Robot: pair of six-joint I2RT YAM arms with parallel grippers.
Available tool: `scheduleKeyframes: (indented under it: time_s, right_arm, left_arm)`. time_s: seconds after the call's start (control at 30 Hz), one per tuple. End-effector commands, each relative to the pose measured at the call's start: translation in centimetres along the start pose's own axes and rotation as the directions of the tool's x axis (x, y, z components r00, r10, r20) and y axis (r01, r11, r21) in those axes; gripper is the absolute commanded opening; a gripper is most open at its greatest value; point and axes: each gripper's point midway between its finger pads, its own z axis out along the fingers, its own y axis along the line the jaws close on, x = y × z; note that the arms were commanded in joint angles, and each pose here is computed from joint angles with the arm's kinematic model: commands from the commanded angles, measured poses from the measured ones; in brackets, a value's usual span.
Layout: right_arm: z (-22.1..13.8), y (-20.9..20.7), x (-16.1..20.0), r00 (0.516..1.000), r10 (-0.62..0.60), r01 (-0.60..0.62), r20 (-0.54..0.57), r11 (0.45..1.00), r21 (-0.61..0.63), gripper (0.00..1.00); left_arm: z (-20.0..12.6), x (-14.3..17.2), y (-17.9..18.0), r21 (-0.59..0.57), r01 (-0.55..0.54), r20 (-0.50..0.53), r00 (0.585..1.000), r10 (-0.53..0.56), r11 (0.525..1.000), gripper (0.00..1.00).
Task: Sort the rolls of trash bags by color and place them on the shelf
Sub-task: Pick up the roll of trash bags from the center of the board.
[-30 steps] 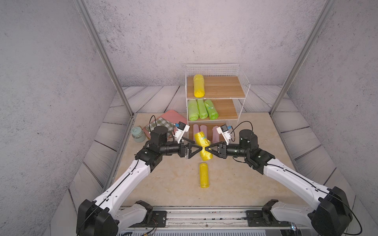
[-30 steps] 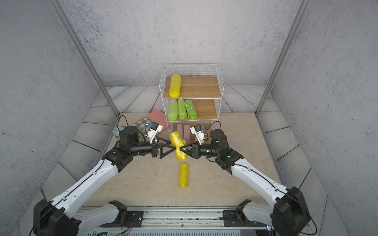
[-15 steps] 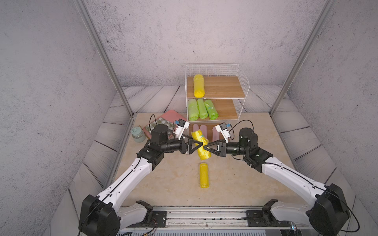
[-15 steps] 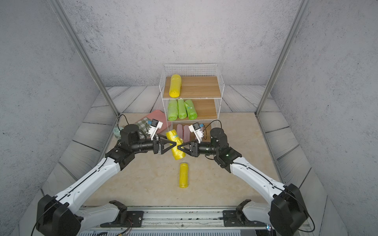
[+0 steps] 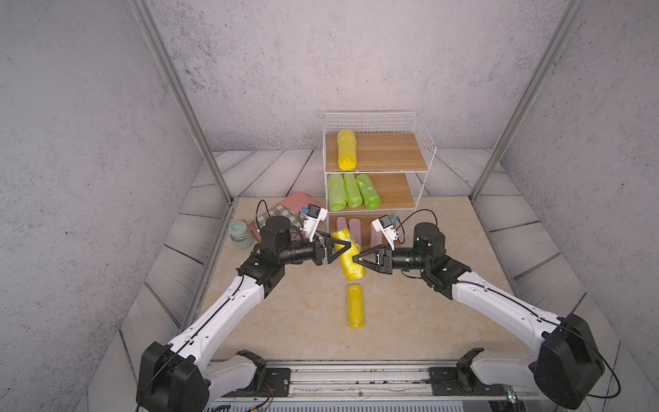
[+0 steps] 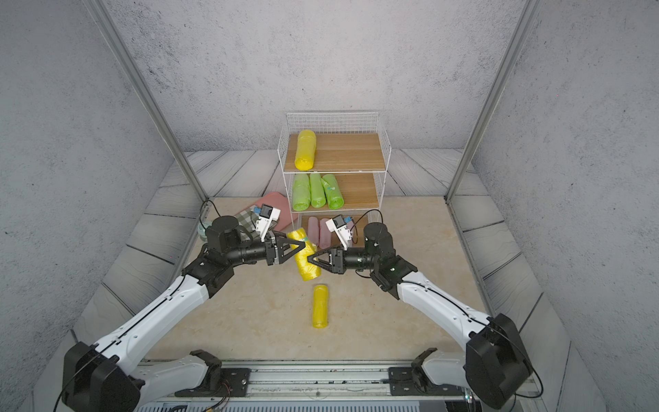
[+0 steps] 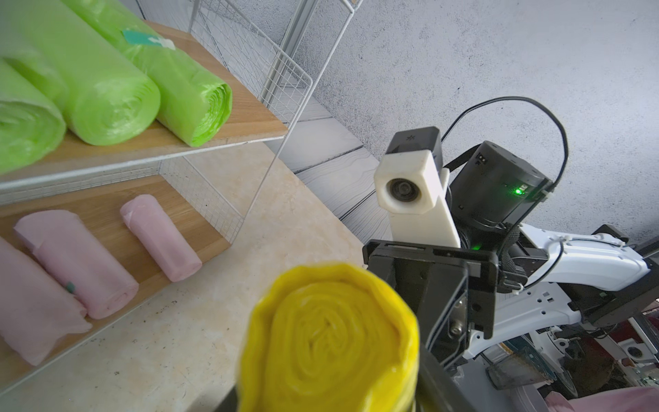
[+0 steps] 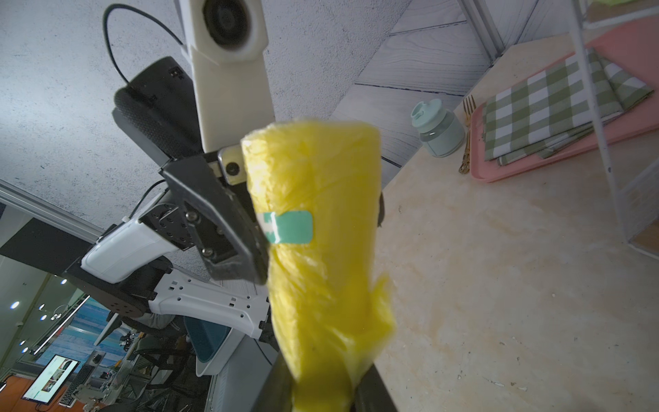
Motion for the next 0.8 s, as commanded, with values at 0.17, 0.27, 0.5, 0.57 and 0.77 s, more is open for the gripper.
scheduleKeyframes:
  time_s: [0.17, 0.27, 0.5, 0.57, 0.77]
  right_arm:
    - [0.3, 1.0, -1.3, 0.999, -0.036, 0.038, 0.023, 0.998, -0.051, 0.01]
    - [0.5, 1.0, -1.6, 0.999, -0.034, 0.036, 0.029, 0.998, -0.053, 0.22]
    - [0.1, 0.9, -2.0, 0.996, -0.079, 0.080, 0.029, 0.997, 0.000, 0.73]
    - [-0.3, 1.1, -2.1, 0.994, -0.105, 0.105, 0.039, 0.994, 0.013, 0.78]
    - [-0.7, 1.2, -1.7, 0.991, -0.133, 0.133, 0.020, 0.991, 0.030, 0.85]
  left_arm:
    - [0.0, -0.8, -0.4, 0.019, -0.035, 0.017, 0.999, 0.035, 0.999, 0.10]
    - [0.0, -0.8, -0.2, 0.006, -0.035, 0.016, 0.999, 0.035, 0.999, 0.00]
    - [-0.5, -1.2, -0.7, -0.002, -0.065, 0.009, 0.998, 0.065, 0.998, 0.00]
    - [-0.8, -1.3, -0.8, -0.008, -0.080, 0.005, 0.997, 0.080, 0.997, 0.00]
    - [-1.5, -2.8, -1.6, -0.001, -0.105, 0.026, 0.994, 0.105, 0.994, 0.00]
